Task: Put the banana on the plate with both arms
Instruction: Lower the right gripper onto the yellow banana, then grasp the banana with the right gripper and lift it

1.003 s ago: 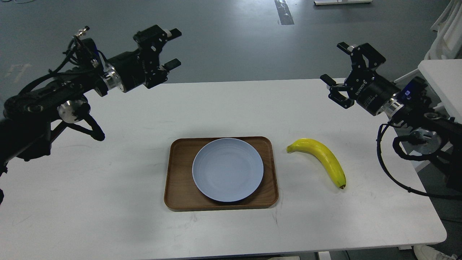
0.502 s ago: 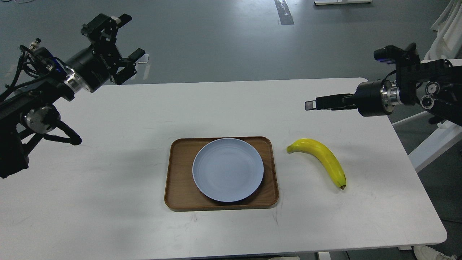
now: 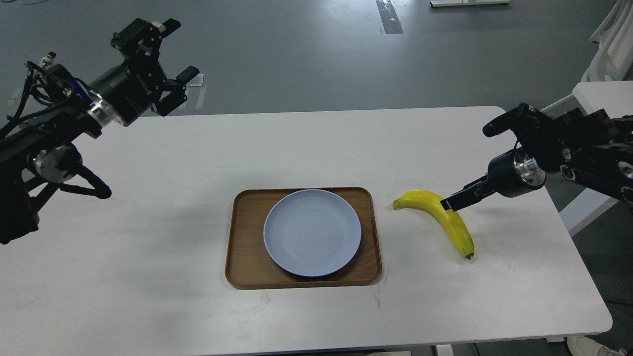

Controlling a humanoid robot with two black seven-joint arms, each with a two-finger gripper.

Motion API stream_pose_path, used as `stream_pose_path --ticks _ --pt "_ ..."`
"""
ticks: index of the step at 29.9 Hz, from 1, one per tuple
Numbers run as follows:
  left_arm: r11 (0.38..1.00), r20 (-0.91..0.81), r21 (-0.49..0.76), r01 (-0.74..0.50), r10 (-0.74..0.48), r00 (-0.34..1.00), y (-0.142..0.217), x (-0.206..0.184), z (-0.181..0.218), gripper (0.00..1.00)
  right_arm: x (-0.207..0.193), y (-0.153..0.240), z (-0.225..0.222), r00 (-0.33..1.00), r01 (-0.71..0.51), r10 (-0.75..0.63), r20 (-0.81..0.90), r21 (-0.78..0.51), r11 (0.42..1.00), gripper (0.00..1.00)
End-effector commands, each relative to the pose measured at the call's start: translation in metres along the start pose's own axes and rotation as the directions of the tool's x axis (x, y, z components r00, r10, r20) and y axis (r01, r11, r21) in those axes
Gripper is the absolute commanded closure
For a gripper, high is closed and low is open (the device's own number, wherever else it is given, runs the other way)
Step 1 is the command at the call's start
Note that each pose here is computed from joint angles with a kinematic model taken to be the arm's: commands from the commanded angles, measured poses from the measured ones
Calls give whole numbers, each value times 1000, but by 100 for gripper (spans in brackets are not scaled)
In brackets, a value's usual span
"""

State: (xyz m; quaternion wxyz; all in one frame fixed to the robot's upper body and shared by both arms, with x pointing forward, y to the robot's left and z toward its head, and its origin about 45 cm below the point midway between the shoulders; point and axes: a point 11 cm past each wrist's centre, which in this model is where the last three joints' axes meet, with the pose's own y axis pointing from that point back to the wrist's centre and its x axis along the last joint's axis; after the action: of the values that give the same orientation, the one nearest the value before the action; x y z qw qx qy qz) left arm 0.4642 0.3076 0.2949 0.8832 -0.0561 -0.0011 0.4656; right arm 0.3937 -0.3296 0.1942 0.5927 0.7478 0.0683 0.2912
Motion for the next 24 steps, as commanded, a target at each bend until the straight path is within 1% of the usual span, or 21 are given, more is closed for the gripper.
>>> stream_pose_path --ticks 1,7,13,16,18,19,20,21,23,24 --pt "1000 8 1 -10 10 1000 4 5 2 2 -1 -11 -1 999 39 -39 -26 -20 999 0" --pt "1000 9 0 -14 14 1000 5 7 4 2 4 -26 -6 998 40 -41 -49 -30 999 1" --pt "1000 10 0 -16 16 1000 5 7 4 2 -7 -38 -8 998 60 -60 -33 -14 998 4" --pt "1000 10 0 -16 16 1000 5 7 4 2 -12 -42 -8 997 67 -67 -23 -12 998 9" --pt "1000 10 0 -16 16 1000 5 7 4 2 -15 -43 -6 997 69 -69 -18 -14 998 19" --pt "1000 10 0 -16 16 1000 5 7 4 2 -15 -43 -6 997 70 -70 -19 -15 997 27" --pt "1000 10 0 -16 16 1000 5 7 4 2 -16 -45 -6 997 72 -72 -15 -15 997 41" --pt "1000 10 0 -16 16 1000 5 7 4 2 -17 -45 -6 997 73 -73 -15 -14 997 47" --pt "1000 10 -2 -16 16 1000 5 7 4 2 -20 -47 -5 997 78 -78 -11 -13 997 69" --pt "1000 10 -2 -16 16 1000 5 7 4 2 -20 -47 -6 997 78 -78 -9 -12 997 75"
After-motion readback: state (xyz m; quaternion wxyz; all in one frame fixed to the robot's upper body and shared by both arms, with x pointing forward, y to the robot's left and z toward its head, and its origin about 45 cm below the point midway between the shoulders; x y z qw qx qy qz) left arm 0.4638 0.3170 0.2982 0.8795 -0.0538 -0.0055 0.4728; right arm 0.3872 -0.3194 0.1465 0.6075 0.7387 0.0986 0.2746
